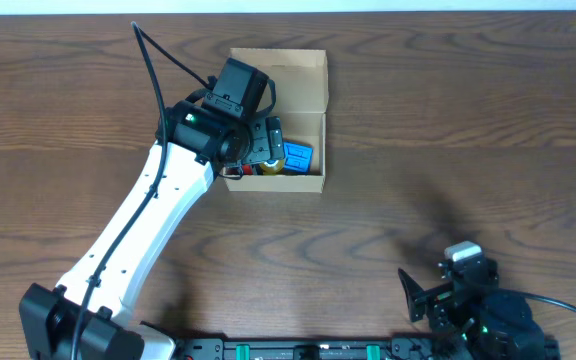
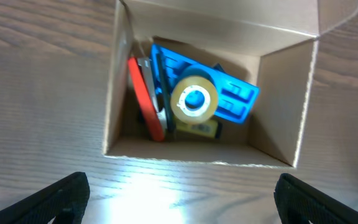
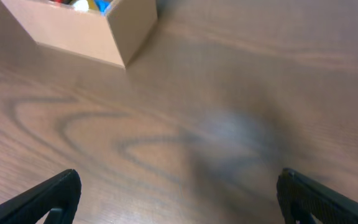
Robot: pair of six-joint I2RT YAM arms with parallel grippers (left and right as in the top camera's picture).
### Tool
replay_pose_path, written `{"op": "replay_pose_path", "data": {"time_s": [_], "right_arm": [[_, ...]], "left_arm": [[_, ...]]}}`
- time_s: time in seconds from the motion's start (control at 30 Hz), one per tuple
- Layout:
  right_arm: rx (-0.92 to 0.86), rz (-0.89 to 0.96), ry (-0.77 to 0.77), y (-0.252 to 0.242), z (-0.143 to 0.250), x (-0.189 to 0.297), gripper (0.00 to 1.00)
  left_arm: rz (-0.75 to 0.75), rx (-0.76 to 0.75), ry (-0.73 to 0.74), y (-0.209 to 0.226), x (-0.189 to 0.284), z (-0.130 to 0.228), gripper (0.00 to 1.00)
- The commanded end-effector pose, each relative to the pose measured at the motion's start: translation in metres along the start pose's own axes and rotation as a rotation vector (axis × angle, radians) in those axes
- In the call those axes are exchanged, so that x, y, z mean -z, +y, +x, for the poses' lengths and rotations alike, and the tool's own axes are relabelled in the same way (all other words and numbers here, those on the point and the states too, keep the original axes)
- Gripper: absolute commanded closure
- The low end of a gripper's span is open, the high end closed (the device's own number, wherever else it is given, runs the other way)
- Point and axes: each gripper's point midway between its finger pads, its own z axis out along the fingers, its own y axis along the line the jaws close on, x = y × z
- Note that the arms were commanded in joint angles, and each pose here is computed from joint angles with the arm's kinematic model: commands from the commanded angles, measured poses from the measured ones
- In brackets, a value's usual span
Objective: Pack container
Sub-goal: 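Lower tape roll into the cardboard box and open left gripper, then raise both grippers to the box's left and right lid flaps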
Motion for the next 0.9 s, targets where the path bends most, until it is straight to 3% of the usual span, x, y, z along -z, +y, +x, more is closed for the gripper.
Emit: {"op": "replay_pose_path", "data": {"time_s": [0.0, 0.23, 0.33, 0.53, 0.77, 0.8, 0.83, 0.87], "right_arm": [[-0.021, -0.003, -0.030, 0.001, -0.006, 0.000, 0.01], [-0.020, 0.014, -0.154, 0.000, -0.042, 0.000, 0.01], [-0.026, 0.005, -0.139, 0.004, -0.058, -0.008, 0.01], [-0.016, 0.033, -0.014, 0.009, -0.104, -0.029, 0.01], [0.079, 0.002, 0.036, 0.027, -0.197, -0.069, 0.01], [0.088, 0.001, 0.025, 0.029, -0.209, -0.076, 0.01], [0.110, 0.000, 0.010, 0.031, -0.220, -0.084, 0.13], [0.127, 0.001, -0.001, 0.032, -0.227, -0.091, 0.34]], "left_arm": [[0.046, -0.002, 0.004, -0.007, 0.009, 0.000, 0.05], [0.011, -0.053, 0.012, 0.001, 0.010, 0.003, 0.05], [0.018, -0.032, 0.004, 0.006, 0.014, 0.000, 0.05], [0.096, 0.102, 0.029, 0.031, 0.019, -0.016, 0.05], [0.131, 0.298, -0.020, 0.087, 0.026, -0.048, 0.05], [0.124, 0.321, -0.035, 0.096, 0.027, -0.053, 0.01], [0.118, 0.337, -0.047, 0.103, 0.027, -0.056, 0.09], [0.112, 0.351, -0.061, 0.109, 0.028, -0.059, 0.18]]}}
